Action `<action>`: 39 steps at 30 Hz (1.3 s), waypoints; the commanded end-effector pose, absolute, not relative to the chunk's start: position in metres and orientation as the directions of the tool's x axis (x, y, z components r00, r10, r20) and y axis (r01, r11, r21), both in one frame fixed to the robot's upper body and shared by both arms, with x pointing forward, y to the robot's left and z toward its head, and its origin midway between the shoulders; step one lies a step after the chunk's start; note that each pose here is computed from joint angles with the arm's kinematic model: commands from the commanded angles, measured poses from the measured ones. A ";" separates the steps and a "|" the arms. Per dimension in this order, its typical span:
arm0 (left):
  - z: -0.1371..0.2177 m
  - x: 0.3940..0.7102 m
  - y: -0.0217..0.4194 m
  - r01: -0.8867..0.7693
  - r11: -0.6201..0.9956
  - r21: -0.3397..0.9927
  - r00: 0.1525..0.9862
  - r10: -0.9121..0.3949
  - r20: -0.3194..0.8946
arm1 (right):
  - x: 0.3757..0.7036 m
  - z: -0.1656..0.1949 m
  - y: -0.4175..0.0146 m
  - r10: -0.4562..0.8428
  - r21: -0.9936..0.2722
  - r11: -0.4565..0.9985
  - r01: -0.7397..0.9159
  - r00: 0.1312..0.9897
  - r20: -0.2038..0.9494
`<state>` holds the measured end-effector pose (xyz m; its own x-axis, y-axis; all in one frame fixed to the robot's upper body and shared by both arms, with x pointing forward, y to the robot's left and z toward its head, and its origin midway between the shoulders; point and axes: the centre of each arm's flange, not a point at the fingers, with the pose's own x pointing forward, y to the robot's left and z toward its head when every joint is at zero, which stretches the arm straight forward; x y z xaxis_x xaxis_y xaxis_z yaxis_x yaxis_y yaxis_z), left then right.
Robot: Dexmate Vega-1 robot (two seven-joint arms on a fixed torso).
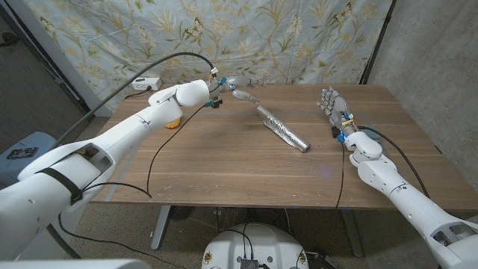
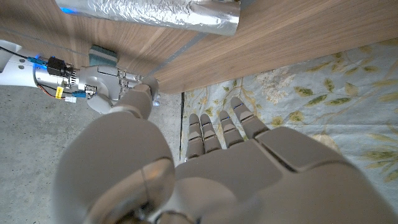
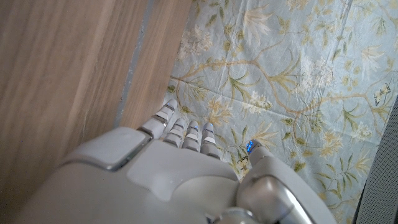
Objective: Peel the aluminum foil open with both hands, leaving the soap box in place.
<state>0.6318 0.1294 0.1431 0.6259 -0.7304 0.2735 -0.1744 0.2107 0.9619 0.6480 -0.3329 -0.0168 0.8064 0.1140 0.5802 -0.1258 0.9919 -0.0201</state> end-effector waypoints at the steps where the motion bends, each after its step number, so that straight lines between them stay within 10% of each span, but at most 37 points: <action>1: 0.145 0.636 0.121 -0.183 0.094 0.979 0.625 -0.757 0.190 | 0.649 -0.016 -0.327 0.116 -0.022 0.992 -0.127 0.807 0.579; 39: 0.155 0.642 0.077 -0.181 -0.139 0.974 0.649 -0.761 0.012 | 0.651 -0.013 -0.334 0.110 -0.014 0.992 -0.124 0.811 0.574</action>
